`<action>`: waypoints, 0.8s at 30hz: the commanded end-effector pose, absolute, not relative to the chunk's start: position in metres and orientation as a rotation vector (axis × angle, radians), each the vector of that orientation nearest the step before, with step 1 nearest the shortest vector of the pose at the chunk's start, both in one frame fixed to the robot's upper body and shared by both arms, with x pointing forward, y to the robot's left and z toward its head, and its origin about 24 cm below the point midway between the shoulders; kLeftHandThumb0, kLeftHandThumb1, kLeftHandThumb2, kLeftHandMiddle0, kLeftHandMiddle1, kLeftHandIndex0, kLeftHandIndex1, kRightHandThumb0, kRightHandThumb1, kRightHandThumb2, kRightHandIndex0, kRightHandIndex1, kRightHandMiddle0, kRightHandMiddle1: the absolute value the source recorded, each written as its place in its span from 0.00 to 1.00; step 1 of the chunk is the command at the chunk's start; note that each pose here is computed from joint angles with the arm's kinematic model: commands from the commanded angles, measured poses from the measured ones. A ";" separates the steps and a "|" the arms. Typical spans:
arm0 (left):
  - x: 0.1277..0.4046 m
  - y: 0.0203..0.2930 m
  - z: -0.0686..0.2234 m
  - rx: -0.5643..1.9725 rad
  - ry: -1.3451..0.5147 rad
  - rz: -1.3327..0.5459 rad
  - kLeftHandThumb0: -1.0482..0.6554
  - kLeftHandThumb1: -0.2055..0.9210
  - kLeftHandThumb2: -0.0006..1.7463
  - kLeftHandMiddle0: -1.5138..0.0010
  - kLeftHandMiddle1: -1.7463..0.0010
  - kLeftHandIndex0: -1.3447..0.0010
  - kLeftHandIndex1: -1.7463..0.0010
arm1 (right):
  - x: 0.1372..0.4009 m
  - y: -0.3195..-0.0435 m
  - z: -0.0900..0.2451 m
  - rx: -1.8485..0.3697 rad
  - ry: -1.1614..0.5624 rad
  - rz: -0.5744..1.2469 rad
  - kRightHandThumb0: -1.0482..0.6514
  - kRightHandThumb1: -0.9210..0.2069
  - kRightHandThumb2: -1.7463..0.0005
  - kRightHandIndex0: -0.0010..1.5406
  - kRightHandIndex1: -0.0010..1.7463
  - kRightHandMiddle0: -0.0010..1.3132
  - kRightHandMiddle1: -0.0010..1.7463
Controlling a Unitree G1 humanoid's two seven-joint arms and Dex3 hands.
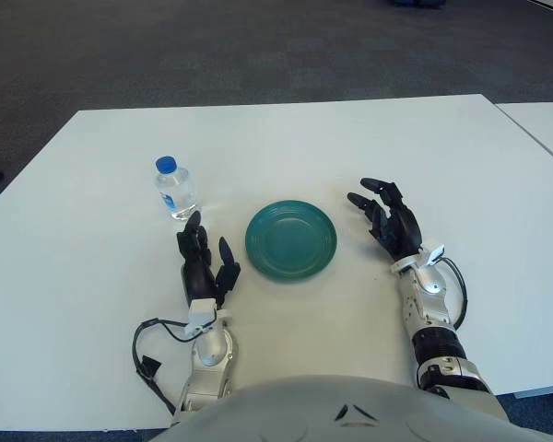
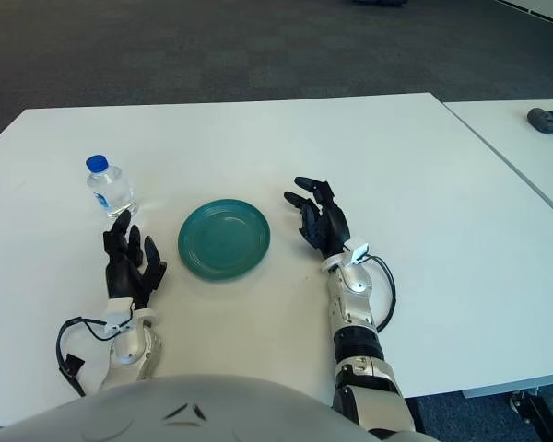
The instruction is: Put the bottle into the plate.
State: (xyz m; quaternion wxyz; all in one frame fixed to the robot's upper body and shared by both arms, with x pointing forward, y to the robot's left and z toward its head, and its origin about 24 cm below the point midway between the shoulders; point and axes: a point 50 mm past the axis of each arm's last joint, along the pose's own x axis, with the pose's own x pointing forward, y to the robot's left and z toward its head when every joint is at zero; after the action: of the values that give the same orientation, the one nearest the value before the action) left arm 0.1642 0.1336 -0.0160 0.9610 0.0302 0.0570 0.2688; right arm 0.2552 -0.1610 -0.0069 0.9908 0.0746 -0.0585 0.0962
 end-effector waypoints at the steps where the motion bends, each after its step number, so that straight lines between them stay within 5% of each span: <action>1: 0.166 0.102 -0.024 -0.022 0.233 0.652 0.09 1.00 0.27 0.88 1.00 1.00 0.78 | 0.207 -0.164 -0.061 0.260 0.089 0.089 0.21 0.00 0.59 0.21 0.25 0.02 0.59; 24: 0.190 0.083 -0.022 0.036 0.391 0.884 0.00 1.00 0.28 1.00 1.00 1.00 1.00 | 0.213 -0.170 -0.057 0.293 0.055 0.102 0.23 0.00 0.57 0.23 0.30 0.04 0.58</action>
State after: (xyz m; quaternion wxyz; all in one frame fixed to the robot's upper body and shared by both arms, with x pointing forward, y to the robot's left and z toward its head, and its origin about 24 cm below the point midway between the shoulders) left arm 0.1828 0.1362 -0.0165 0.9048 0.0950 0.0829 0.4067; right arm 0.2571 -0.1657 -0.0040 0.9885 0.0829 -0.0699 0.1050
